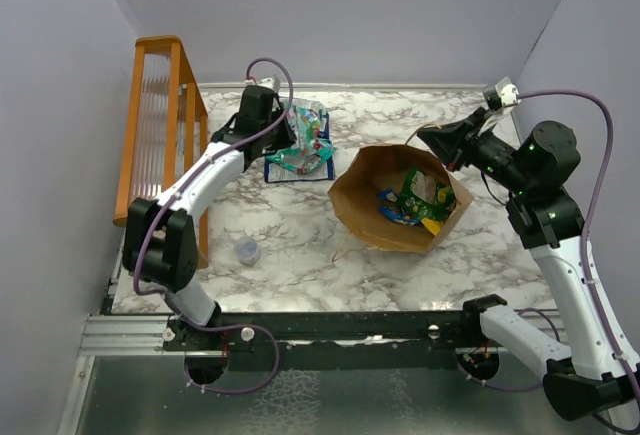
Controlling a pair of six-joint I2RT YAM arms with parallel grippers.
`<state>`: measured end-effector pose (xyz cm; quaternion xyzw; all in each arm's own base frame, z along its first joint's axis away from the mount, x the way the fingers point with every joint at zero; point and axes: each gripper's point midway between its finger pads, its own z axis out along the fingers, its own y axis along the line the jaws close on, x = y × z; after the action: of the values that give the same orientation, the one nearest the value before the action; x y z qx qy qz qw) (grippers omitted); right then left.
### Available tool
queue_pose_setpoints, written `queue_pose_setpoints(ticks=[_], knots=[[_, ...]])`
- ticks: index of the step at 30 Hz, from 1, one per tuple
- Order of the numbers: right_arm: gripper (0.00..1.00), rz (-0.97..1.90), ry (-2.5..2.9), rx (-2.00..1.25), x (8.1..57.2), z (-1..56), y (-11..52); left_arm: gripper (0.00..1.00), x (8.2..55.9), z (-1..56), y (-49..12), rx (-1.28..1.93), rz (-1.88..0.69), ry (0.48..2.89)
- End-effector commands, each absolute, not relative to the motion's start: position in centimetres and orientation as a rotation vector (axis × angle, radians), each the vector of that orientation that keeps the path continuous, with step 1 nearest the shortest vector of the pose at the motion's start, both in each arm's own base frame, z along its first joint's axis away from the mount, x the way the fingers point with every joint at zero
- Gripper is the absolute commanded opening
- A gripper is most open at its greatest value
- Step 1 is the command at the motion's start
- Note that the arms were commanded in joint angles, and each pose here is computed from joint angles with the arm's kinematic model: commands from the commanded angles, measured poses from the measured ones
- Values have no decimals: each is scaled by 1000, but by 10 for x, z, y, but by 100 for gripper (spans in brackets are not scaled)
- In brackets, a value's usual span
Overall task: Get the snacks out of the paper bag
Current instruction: Place the snack at the center of the board, then take out the snack from the paper bag.
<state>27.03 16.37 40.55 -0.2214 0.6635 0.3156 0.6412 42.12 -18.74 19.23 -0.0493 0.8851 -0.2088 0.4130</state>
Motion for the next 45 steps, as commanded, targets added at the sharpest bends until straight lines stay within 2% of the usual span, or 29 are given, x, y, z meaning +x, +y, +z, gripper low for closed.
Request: queue_pose_setpoints(ticks=[1,12,13,15,18,23,30,36,42,45], knots=[[1,705,1446,-507,261,429,161,0,458,220,-222,-106,-766,2133],[1,711,1459,-510,262,424,162,0,505,138,-194,-181,-633,2275],[1,707,1459,-510,262,423,161,2,505,134,-189,-181,-608,2283],[1,709,1465,-514,262,421,162,15,501,131,-180,-169,-552,2280],[1,730,1473,-544,261,413,166,34,492,148,-173,-165,-536,2219],[1,816,1435,-616,251,408,179,44,469,179,-168,-146,-560,2154],[1,1040,1350,-797,216,396,204,50,421,248,-176,-77,-722,1998],[1,1221,1388,-832,199,374,214,52,370,272,-184,-24,-815,1929],[1,1066,1487,-616,239,384,200,53,330,291,-183,-16,-885,1881],[1,1081,1484,-619,242,384,203,53,308,310,-187,23,-939,1825]])
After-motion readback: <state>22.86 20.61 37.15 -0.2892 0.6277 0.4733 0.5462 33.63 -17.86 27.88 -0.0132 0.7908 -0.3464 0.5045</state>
